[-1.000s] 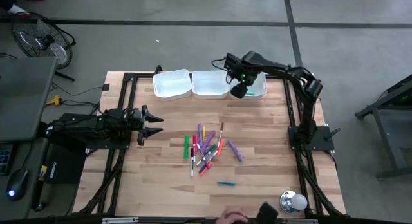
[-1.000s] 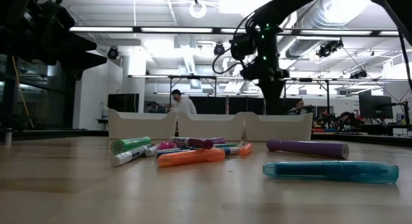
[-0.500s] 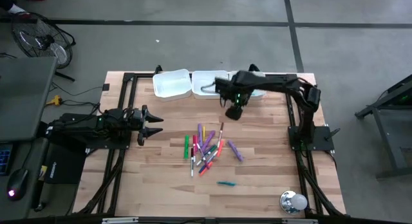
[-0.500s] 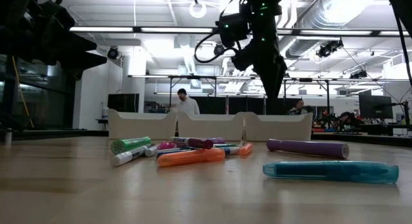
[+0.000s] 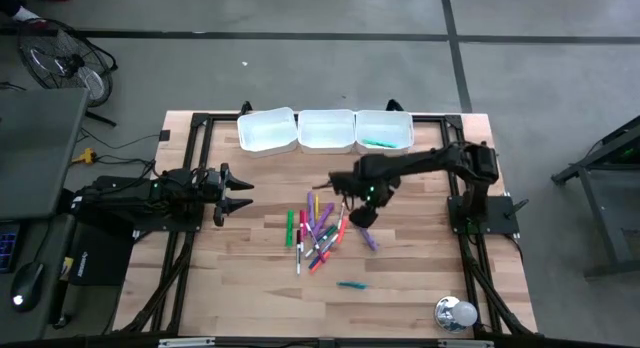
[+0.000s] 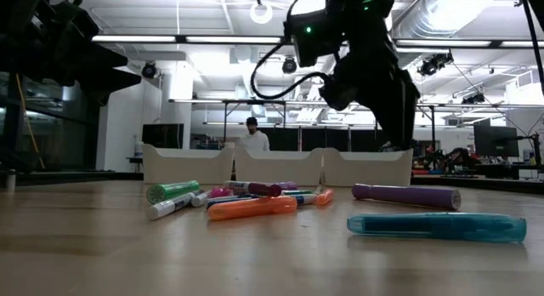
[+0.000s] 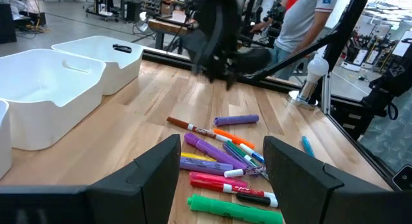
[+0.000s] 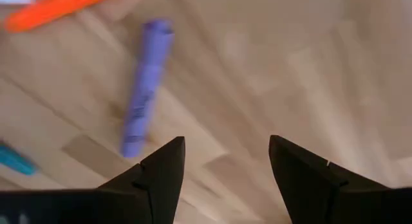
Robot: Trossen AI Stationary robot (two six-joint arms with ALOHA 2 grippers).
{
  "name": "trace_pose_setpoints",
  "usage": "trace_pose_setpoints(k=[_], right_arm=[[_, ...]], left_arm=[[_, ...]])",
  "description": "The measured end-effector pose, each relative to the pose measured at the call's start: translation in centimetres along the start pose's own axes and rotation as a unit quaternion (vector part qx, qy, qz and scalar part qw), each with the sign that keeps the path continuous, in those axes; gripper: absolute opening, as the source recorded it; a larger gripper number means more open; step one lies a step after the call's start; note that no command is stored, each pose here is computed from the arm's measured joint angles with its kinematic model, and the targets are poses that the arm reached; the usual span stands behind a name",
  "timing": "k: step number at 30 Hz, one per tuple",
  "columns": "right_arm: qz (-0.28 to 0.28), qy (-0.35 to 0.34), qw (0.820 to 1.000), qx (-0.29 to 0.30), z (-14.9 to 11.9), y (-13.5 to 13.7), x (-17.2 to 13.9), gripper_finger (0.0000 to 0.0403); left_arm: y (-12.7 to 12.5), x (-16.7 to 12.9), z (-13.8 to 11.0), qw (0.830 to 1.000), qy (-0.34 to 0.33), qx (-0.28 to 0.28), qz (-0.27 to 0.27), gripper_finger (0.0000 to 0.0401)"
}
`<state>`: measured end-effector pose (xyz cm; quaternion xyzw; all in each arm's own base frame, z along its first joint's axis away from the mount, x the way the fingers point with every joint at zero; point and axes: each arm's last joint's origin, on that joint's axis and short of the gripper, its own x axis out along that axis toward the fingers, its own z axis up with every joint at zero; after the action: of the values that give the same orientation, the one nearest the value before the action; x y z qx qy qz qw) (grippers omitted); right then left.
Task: Pick & Place Markers
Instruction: Put the right purple highlighter pen into the right white bin
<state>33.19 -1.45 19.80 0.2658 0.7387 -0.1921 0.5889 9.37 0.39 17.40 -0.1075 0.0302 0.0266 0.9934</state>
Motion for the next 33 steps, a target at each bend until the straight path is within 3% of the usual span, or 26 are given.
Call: trace_pose_setpoints(k=[8, 14, 25, 33], right_arm=[[-0.003, -0.012, 0.997, 0.071, -1.7, 2.4, 2.1, 0.0211], [0.028, -0.033, 0.993, 0.108, -1.9, 3.4, 3.5, 0.0212], [0.064, -0.081, 0.988, 0.117, -2.1, 4.5, 5.8, 0.0205], [0.051, -0.096, 0.986, 0.124, -1.7, 4.7, 6.7, 0.0204]], left_arm=[[0.0, 0.0, 0.0, 1.0, 0.0, 0.0, 0.0, 0.022], [0.0, 0.0, 0.0, 1.0, 0.0, 0.0, 0.0, 0.022], [0.0, 0.0, 0.0, 1.0, 0.0, 0.0, 0.0, 0.022], [0.0, 0.0, 0.0, 1.0, 0.0, 0.0, 0.0, 0.022]])
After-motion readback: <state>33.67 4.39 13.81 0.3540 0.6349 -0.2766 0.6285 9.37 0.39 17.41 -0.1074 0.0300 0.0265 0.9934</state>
